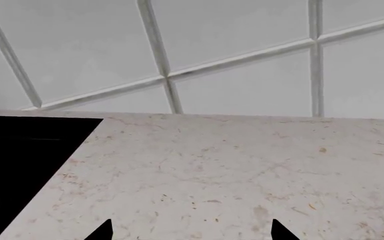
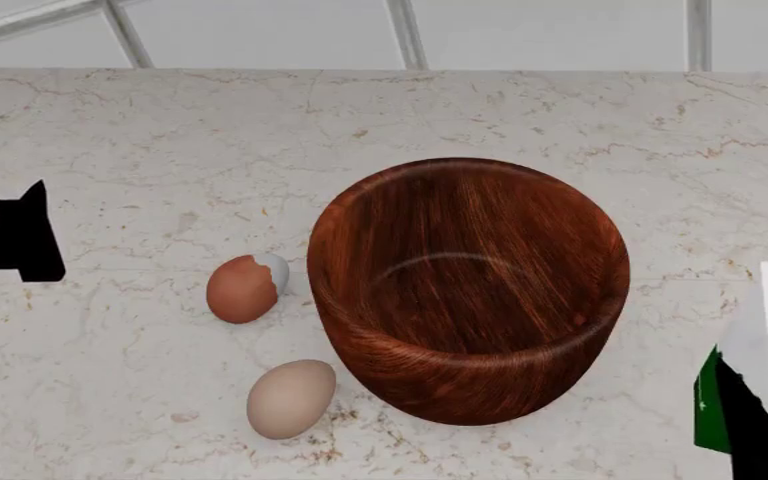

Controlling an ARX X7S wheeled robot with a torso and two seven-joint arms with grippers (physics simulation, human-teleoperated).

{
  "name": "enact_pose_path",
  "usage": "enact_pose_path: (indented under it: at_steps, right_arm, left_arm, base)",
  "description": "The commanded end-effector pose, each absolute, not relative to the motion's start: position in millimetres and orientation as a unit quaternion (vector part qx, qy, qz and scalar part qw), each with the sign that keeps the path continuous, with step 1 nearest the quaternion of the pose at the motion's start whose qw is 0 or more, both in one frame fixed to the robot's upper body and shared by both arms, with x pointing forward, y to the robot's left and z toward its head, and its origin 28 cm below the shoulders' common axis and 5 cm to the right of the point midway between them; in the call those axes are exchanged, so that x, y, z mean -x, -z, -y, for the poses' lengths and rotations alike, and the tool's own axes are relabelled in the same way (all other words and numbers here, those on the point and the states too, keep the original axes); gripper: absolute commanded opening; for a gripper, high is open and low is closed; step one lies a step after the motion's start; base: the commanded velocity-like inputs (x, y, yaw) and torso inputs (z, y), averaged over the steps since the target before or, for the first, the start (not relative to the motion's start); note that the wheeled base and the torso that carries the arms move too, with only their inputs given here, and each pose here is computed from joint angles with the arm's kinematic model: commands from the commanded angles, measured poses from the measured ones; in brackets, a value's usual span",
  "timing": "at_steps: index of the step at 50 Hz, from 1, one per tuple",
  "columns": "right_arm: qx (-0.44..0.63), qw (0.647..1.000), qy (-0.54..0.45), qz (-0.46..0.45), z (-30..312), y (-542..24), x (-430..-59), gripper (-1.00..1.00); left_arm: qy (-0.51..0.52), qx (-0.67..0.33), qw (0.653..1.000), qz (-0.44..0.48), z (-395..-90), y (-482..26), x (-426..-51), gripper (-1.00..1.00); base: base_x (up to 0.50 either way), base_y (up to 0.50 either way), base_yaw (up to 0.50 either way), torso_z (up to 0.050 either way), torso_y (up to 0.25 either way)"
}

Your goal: Place the eggs and milk next to the bowl.

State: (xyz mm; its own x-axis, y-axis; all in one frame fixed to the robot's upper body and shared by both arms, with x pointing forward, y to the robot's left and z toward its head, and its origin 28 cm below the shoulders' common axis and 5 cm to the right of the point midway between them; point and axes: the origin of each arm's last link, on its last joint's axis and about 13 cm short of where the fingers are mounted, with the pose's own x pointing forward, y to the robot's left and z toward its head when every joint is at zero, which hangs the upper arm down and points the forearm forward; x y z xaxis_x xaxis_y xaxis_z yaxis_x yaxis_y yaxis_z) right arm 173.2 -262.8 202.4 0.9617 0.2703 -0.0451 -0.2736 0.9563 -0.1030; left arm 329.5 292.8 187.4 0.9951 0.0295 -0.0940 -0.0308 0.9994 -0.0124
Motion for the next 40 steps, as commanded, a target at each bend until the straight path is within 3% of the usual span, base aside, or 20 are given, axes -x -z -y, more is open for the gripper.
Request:
enact_pose_path:
  at_steps: [1, 40]
  right_arm:
    - [0.084, 0.978, -0.188, -0.021, 264.5, -207.0, -172.1, -1.00]
    - [0.090, 0.945, -0.312, -0.047, 264.6, -209.0, -190.9, -1.00]
  left_arm:
    - [-0.022, 0.001, 0.999, -0.040, -293.2, -187.7, -328.9, 1.00]
    - [-0.028, -0.001, 0.999, -0.041, -295.3, -185.9, -325.8, 1.00]
  base:
    - [0.00, 0.00, 0.00, 0.000, 0.000]
    - [0.00, 0.00, 0.00, 0.000, 0.000]
